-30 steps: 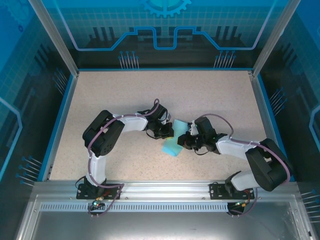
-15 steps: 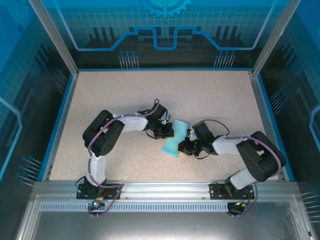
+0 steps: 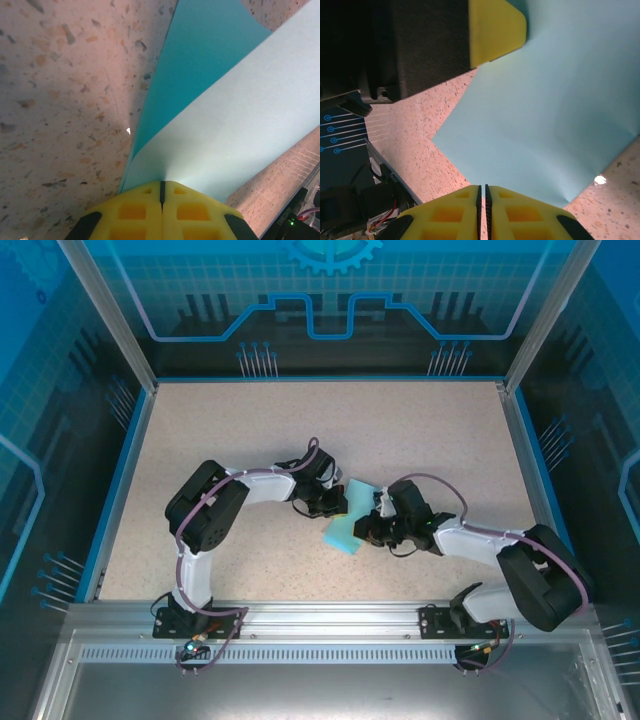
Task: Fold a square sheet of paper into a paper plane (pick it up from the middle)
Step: Fold the square sheet of paper in half at the center of the table.
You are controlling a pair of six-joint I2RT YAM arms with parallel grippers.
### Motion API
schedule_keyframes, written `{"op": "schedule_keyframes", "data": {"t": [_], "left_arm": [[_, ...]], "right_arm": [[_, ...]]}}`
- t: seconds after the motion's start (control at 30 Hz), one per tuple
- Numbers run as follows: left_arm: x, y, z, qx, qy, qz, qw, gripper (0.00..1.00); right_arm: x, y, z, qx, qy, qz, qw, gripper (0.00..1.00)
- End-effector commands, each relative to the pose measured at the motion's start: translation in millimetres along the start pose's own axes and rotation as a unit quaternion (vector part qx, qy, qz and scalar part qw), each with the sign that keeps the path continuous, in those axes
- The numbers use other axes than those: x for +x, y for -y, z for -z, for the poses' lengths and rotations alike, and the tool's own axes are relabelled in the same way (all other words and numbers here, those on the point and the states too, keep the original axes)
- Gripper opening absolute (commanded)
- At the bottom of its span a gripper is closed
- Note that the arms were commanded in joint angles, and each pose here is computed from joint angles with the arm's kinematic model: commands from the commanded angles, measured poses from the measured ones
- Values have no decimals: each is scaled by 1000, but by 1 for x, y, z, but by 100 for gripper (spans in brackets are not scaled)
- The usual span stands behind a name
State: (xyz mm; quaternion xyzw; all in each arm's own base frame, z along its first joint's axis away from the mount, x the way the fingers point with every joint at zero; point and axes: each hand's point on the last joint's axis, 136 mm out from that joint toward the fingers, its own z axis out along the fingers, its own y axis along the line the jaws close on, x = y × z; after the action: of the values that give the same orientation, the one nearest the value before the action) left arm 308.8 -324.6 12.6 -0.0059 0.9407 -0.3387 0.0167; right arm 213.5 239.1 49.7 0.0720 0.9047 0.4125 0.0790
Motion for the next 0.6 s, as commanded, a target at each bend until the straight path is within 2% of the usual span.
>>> {"op": "schedule_keyframes", "data": {"t": [0.0,0.17,0.33,0.57], "left_arm": [[26,-51,-17,-78,-37,28,996,0],[26,-52,-17,-77,-39,28,996,0],[26,-53,-18,-79,-39,28,996,0],[25,-52,-18,-78,-38,26,996,0]], "right_arm": [[15,5,-8,-3,-25,-7,1000,13],[24,21,-18,17,-47,-15,999,13],[34,52,-19,84,-59,-38,994,10],[28,25,-13,53,-46,-10,997,10]]}}
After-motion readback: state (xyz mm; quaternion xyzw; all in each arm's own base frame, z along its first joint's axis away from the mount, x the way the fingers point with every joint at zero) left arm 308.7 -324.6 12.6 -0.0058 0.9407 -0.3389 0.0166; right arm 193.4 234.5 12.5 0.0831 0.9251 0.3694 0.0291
